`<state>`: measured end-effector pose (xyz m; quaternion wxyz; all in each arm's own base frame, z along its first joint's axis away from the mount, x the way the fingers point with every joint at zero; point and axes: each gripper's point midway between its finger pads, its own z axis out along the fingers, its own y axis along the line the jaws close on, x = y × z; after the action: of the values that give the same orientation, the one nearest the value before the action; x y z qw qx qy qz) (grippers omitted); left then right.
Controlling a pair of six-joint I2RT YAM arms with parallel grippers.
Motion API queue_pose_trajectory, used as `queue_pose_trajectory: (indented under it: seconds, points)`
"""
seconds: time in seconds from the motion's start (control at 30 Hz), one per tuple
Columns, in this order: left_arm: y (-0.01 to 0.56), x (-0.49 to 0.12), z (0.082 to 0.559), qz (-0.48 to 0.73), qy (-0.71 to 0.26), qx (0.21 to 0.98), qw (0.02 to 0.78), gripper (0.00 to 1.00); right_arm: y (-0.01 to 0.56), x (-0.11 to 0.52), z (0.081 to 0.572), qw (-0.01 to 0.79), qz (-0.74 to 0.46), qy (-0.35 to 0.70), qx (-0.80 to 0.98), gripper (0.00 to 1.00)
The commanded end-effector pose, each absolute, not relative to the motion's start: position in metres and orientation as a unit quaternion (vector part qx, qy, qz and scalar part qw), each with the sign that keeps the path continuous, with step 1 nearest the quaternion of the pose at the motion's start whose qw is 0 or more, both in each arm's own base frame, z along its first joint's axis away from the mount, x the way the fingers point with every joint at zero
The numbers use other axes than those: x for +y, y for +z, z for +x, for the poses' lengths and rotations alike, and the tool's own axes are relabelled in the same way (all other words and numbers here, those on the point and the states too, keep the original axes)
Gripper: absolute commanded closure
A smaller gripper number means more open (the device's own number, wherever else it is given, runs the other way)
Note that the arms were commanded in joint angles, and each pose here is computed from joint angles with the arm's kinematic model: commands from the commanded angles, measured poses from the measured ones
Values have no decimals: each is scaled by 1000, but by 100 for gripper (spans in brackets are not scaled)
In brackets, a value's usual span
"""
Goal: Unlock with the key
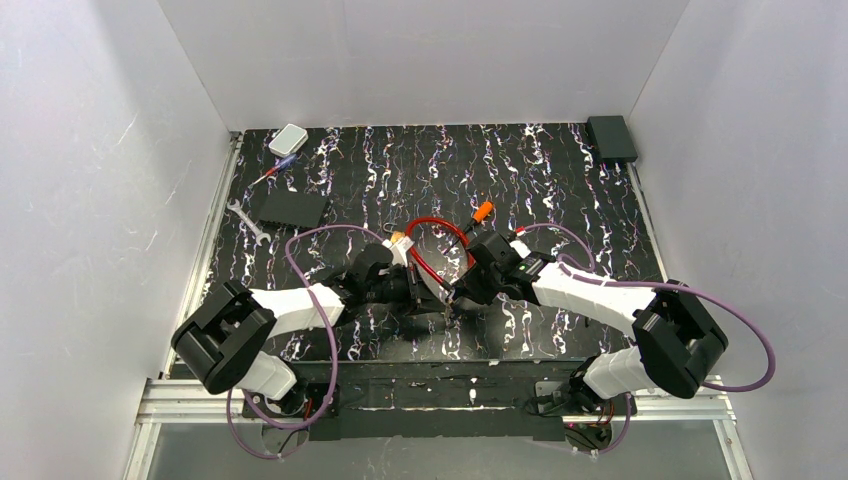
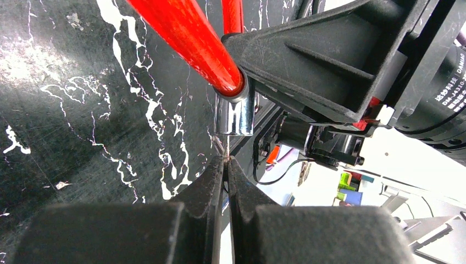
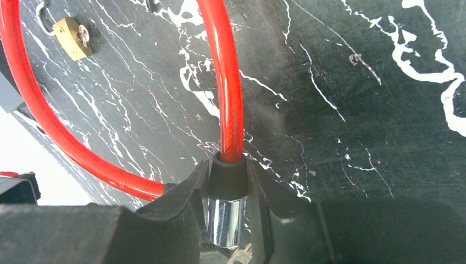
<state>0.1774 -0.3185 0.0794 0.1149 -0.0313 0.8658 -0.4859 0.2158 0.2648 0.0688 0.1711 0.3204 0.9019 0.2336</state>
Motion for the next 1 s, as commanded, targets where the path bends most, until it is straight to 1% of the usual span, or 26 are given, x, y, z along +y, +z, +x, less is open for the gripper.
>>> queue_pose_trajectory:
  seconds: [0.0,0.97]
  points:
    - [83,-320,188,-32,-486,863,134,100,84,278,216,166,312,274,895,99]
    - [92,-332,208,-12,-487,858,161,100,88,295,205,140,294,289,900,99]
